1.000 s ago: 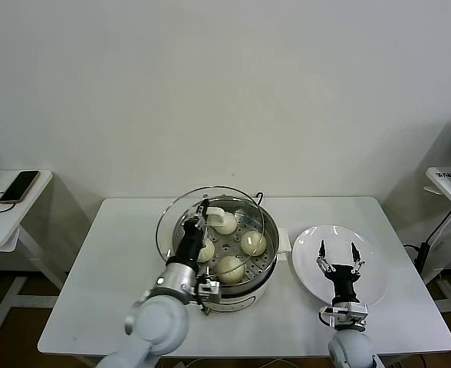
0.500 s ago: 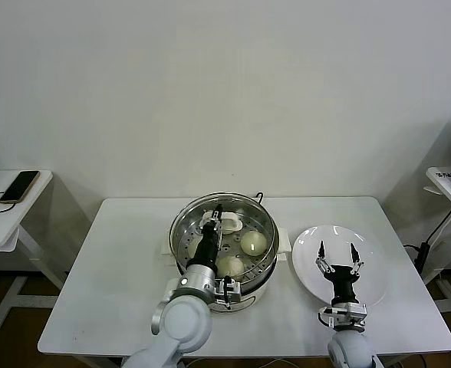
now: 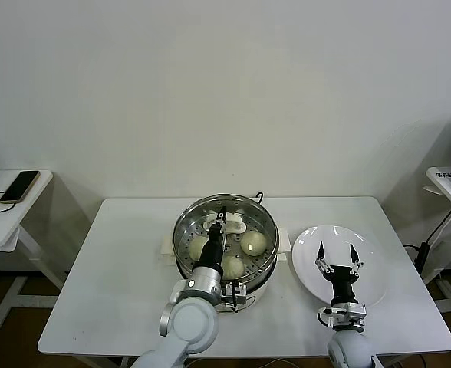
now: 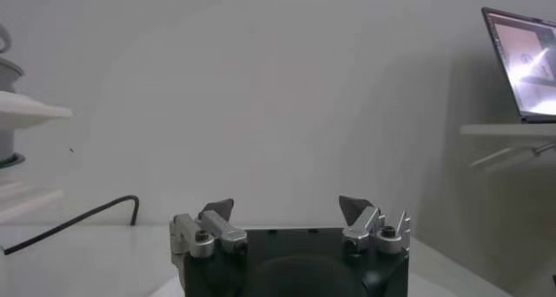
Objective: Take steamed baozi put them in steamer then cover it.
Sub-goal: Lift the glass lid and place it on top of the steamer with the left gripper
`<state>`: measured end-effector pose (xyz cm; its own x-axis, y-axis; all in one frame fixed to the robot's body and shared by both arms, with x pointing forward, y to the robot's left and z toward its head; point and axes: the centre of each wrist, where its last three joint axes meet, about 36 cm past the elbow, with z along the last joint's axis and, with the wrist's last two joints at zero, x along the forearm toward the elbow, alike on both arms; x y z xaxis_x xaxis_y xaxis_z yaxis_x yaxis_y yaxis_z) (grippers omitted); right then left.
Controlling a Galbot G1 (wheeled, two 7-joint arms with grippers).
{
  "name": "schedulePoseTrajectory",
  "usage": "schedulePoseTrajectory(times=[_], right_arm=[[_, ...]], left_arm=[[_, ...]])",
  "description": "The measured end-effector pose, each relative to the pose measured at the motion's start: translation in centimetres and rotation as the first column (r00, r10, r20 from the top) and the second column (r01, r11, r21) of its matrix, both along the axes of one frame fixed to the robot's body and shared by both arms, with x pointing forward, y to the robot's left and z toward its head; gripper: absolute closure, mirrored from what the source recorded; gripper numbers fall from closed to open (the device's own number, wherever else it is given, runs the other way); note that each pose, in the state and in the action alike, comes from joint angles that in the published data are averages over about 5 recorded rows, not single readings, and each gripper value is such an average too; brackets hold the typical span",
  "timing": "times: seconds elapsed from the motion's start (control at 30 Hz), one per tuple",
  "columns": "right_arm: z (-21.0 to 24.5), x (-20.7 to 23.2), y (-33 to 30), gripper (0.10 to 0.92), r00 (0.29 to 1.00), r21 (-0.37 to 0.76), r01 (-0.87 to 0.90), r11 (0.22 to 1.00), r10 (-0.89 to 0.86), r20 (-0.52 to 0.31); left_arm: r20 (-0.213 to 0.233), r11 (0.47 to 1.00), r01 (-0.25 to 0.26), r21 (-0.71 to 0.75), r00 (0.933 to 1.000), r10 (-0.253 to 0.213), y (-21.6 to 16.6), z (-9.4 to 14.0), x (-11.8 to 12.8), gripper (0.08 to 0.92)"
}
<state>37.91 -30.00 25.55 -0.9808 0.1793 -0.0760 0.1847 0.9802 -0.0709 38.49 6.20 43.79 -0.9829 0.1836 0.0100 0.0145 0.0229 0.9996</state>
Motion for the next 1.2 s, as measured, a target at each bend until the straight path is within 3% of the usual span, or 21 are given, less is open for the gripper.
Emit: schedulePoseTrajectory(times=[0.93,1.03,1.2], right_arm=[[0.3,0.0,-0.4,0.2,1.0,-0.003,0.008,1.0,-0.008,0.01],[0.3,0.0,-0.4,0.2,1.0,-0.003,0.008,1.0,-0.008,0.009],[0.3,0.0,-0.4,0.2,1.0,-0.004,0.007,1.0,-0.007,0.01]], left_arm=[[-0.001,0.998,0.009,0.057,1.0,-0.009,0.0,-1.5,0.3,0.812],[0.0,0.998,0.01,0.06,1.0,-0.01,0.1,-1.5,0.2,0.789],[0.002,0.998,0.009,0.056,1.0,-0.009,0.4,-1.3,-0.2,0.659]])
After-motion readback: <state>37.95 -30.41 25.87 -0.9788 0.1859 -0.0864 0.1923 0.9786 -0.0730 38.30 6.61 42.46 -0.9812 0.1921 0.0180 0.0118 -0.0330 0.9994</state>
